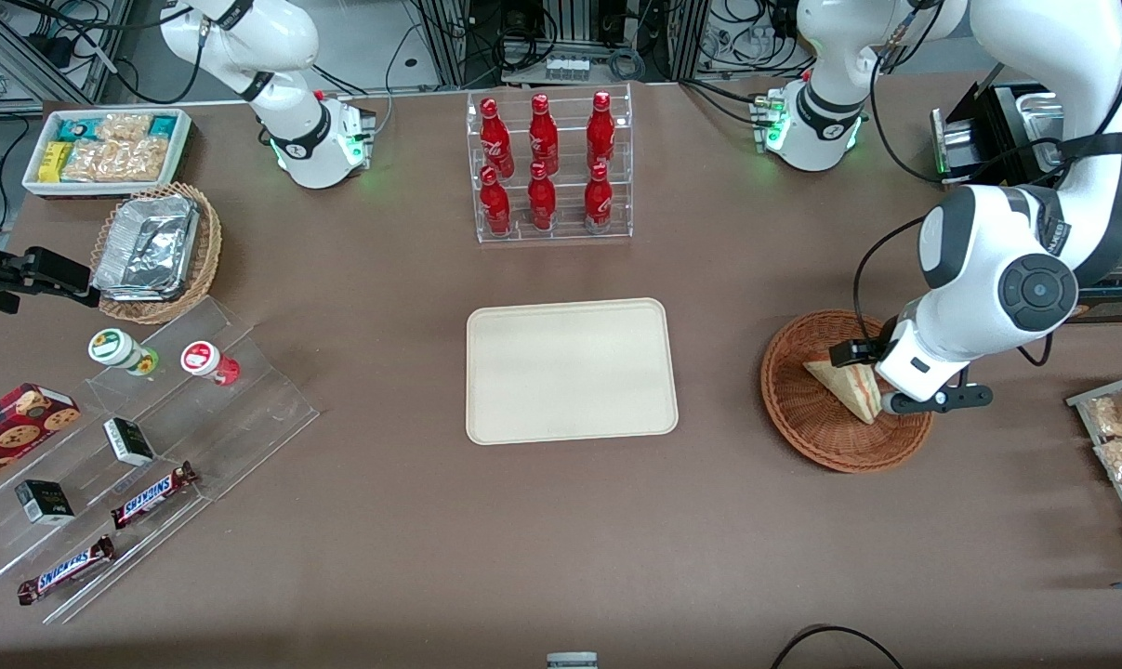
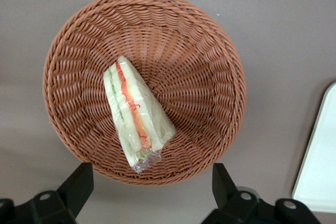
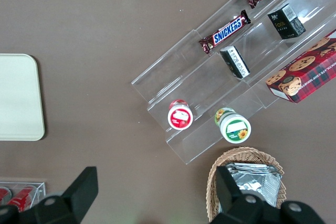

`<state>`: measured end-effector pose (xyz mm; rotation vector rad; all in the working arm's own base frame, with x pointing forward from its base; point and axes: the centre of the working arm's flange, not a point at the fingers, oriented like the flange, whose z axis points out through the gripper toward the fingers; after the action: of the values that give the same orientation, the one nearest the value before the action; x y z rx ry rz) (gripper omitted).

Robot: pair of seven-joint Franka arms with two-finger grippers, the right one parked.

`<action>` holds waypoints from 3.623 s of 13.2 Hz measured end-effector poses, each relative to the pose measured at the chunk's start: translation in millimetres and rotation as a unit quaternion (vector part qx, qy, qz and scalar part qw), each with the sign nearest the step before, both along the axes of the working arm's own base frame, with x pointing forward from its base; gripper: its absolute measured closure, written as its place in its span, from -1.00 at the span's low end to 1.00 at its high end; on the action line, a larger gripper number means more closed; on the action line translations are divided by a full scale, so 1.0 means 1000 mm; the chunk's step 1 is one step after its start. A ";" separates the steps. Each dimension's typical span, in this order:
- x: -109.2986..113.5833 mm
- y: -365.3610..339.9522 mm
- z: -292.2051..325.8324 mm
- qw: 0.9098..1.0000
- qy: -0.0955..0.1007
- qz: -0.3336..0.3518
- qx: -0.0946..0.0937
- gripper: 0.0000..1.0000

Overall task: Place sandwich from basket to tray
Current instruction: 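Lower the open left gripper around the sandwich's upright edge, then close the left gripper on the sandwich, then lift the sandwich and carry it with the left gripper over the tray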

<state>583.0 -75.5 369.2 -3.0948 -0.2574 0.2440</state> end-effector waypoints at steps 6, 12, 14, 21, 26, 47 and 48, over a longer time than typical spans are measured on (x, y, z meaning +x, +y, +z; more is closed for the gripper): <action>-0.002 0.001 -0.013 0.990 -0.001 0.137 0.021 -1.00; -0.014 0.004 -0.036 0.986 -0.033 0.160 0.016 -1.00; -0.028 0.005 -0.048 0.985 -0.052 0.161 0.011 -1.00; -0.056 0.022 -0.057 0.981 -0.080 0.176 0.008 -1.00; -0.059 0.023 -0.076 0.977 -0.080 0.199 0.009 -1.00; -0.034 -0.015 -0.020 0.992 -0.012 0.126 0.021 0.69; -0.032 -0.028 -0.007 0.994 -0.008 0.104 0.020 0.69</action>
<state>550.9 -103.9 362.2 -3.0316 -0.5777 0.2169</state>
